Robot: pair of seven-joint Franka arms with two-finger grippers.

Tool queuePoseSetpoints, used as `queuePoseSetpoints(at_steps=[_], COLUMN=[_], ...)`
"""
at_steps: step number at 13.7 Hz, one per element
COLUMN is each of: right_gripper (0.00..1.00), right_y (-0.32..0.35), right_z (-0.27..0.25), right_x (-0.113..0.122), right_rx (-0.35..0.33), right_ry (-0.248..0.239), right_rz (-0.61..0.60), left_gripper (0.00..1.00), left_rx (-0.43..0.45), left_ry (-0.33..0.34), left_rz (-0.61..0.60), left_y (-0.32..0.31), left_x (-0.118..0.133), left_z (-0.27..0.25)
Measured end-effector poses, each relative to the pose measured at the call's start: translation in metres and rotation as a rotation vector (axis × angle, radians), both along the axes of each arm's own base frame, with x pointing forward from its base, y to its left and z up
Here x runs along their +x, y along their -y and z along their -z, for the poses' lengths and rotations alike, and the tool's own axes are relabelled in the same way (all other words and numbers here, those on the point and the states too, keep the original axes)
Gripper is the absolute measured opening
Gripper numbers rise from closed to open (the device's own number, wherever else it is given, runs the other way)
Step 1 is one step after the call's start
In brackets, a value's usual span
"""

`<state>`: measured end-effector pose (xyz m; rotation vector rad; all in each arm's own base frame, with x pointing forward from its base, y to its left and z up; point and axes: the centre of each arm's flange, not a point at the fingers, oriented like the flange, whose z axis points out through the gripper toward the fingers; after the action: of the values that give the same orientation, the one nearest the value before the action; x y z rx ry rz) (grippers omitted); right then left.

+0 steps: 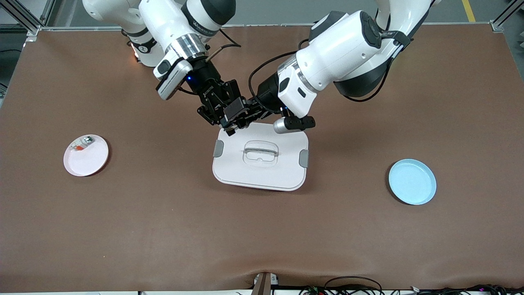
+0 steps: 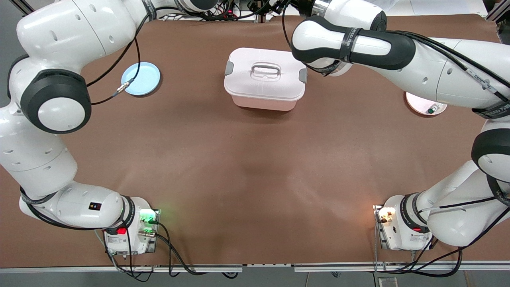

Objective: Transfer orange switch to right arm and place
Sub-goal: 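Close the right gripper on the switch held by the left gripper, then open the left gripper and withdraw it while the right gripper pulls away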

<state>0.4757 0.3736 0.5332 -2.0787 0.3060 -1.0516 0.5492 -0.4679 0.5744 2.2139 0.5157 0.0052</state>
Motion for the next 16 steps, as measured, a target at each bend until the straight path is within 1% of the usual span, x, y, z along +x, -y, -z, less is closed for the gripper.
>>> queuePoseSetpoints(at_steps=[6,7,8,9,10,11,13,16], right_gripper=[0.41,0.41,0.41,0.41,0.41,0.41,0.41,0.41], right_y=[-0.002,-0.002,-0.002,-0.002,-0.001,0.000,0.000,0.000], right_z=[0.001,0.001,0.001,0.002,0.005,0.009,0.013,0.018], right_x=[0.002,0.002,0.003,0.003,0.005,0.009,0.014,0.017], right_rx=[-0.001,0.000,0.000,-0.001,-0.004,-0.008,-0.012,-0.020], right_ry=[0.001,0.001,0.001,-0.001,-0.006,-0.009,-0.012,-0.026], right_rz=[0.000,0.000,0.001,0.002,0.005,0.011,0.017,0.009], left_gripper=[0.73,0.76,0.77,0.83,0.94,1.00,1.00,1.00], left_rx=[0.001,0.000,0.000,-0.002,-0.007,-0.009,-0.012,-0.018], left_ry=[-0.001,0.000,0.001,0.003,0.005,0.006,0.008,0.020], left_rz=[-0.003,-0.004,-0.004,-0.005,0.002,0.012,0.021,0.013], left_y=[-0.001,-0.002,-0.002,-0.002,0.002,0.006,0.011,0.007], left_x=[0.002,0.002,0.002,0.002,-0.001,-0.006,-0.010,-0.008], left_z=[0.001,0.001,0.000,-0.001,-0.004,-0.006,-0.008,-0.015])
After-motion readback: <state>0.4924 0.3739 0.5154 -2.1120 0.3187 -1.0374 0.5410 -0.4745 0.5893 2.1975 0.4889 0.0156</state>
